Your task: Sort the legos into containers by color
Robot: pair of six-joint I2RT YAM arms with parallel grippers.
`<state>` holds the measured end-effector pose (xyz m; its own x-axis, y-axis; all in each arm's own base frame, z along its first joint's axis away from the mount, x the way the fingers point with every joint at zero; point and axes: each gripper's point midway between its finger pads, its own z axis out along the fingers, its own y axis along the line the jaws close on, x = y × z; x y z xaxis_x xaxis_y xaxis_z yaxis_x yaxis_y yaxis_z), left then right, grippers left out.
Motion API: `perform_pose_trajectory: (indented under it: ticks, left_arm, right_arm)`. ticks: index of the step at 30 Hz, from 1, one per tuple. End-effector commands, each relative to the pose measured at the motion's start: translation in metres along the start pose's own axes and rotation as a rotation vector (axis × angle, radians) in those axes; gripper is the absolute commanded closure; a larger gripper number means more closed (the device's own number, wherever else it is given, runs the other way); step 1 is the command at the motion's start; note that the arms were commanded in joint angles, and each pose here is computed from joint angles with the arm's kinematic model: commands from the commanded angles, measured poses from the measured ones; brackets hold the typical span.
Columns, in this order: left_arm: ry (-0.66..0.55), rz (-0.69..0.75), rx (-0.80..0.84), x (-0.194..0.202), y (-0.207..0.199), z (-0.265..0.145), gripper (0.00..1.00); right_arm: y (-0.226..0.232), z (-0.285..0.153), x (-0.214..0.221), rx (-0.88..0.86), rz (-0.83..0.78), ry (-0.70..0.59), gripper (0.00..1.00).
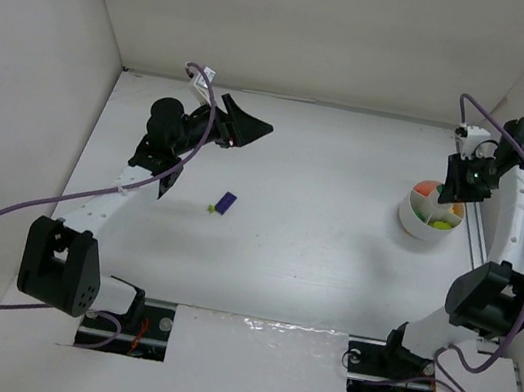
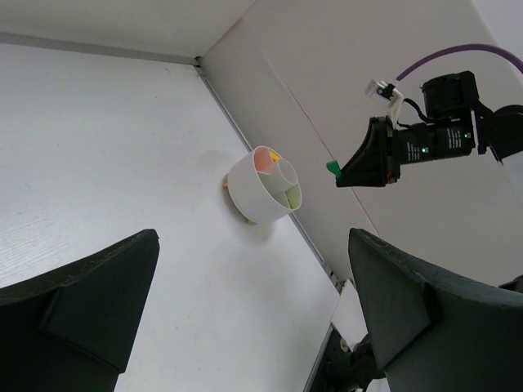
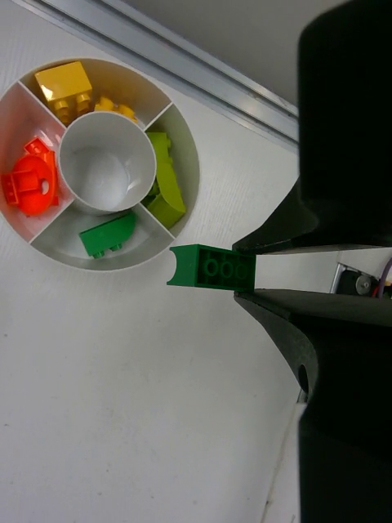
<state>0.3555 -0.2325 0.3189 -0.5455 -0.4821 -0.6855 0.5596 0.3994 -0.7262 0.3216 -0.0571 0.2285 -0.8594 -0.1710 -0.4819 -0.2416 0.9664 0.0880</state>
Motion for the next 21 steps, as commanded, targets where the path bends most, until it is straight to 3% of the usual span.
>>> perform_pose_trajectory:
  ticks: [1,10,21]
  left_arm:
    - [-0.028,0.067,0.060,-0.010,-0.024,-0.008,0.00]
    - [-0.035,0.077,0.053,-0.012,-0.023,-0.010,0.00]
    - [-0.029,0.070,0.047,-0.009,-0.022,-0.012,0.00]
  right_arm:
    - [0.011,-0.008,-0.002,-0.008,-0.095,0.029,0.98]
    - [0.012,0.023,0.003,0.036,-0.166,0.173,0.99]
    - [0.002,0.034,-0.001,0.053,-0.150,0.213,0.99]
